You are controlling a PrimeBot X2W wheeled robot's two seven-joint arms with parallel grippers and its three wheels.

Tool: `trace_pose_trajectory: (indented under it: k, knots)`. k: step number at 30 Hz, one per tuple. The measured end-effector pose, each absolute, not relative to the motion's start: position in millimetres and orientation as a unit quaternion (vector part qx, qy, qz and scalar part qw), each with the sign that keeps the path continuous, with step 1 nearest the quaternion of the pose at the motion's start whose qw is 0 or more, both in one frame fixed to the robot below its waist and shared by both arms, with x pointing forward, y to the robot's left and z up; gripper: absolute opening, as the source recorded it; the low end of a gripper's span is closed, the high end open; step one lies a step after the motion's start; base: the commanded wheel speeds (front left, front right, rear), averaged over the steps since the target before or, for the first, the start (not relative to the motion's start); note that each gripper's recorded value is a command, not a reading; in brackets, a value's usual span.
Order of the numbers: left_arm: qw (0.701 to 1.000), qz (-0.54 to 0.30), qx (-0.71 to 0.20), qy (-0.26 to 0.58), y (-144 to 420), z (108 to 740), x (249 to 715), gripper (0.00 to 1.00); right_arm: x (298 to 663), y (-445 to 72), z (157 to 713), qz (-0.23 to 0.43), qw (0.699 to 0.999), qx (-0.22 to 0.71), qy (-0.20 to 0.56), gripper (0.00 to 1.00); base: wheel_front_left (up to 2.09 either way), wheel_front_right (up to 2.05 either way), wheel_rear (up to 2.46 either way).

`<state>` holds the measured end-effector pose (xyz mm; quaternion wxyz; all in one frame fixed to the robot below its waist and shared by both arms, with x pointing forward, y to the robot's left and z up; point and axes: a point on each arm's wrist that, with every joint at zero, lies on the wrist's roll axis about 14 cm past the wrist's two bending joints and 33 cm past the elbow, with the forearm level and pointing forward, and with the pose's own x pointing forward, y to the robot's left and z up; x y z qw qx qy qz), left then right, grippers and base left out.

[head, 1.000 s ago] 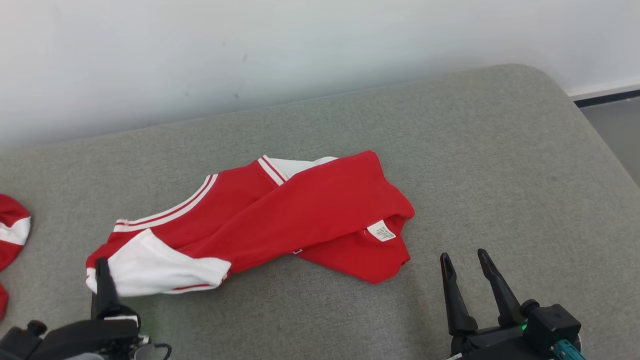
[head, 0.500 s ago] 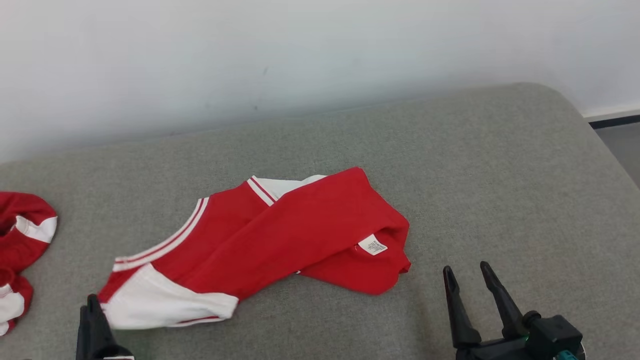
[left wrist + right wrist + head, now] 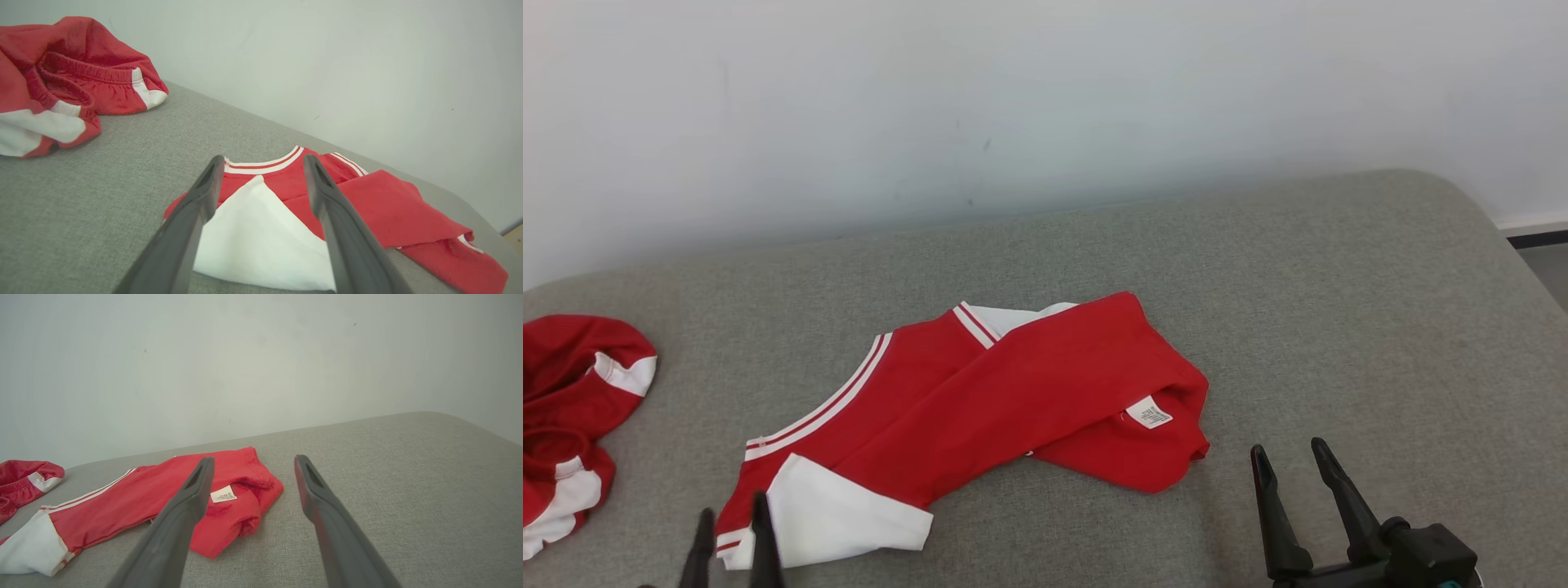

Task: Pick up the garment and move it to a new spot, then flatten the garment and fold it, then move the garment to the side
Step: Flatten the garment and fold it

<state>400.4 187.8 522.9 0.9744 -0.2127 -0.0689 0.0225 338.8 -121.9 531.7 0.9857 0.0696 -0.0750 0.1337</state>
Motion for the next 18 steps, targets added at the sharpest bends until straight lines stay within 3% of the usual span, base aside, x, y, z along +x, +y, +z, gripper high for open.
trace_pose_trajectory:
  k: [6, 11, 18]
  knots:
    - [0.997, -0.036, -0.061, -0.037, 168, 515, 400, 1.00, 339, -118, 530, 0.139, 0.985, 0.073, -0.072, 1.00, 0.00, 0.00, 0.00]
    - [0.996, -0.067, 0.057, -0.004, 167, 514, 426, 1.00, 346, -116, 530, 0.143, 0.984, 0.073, -0.070, 1.00, 0.00, 0.00, 0.00]
    - [0.983, -0.126, 0.118, 0.064, 157, 496, 456, 1.00, 359, -119, 525, 0.141, 0.986, 0.068, -0.064, 1.00, 0.00, 0.00, 0.00]
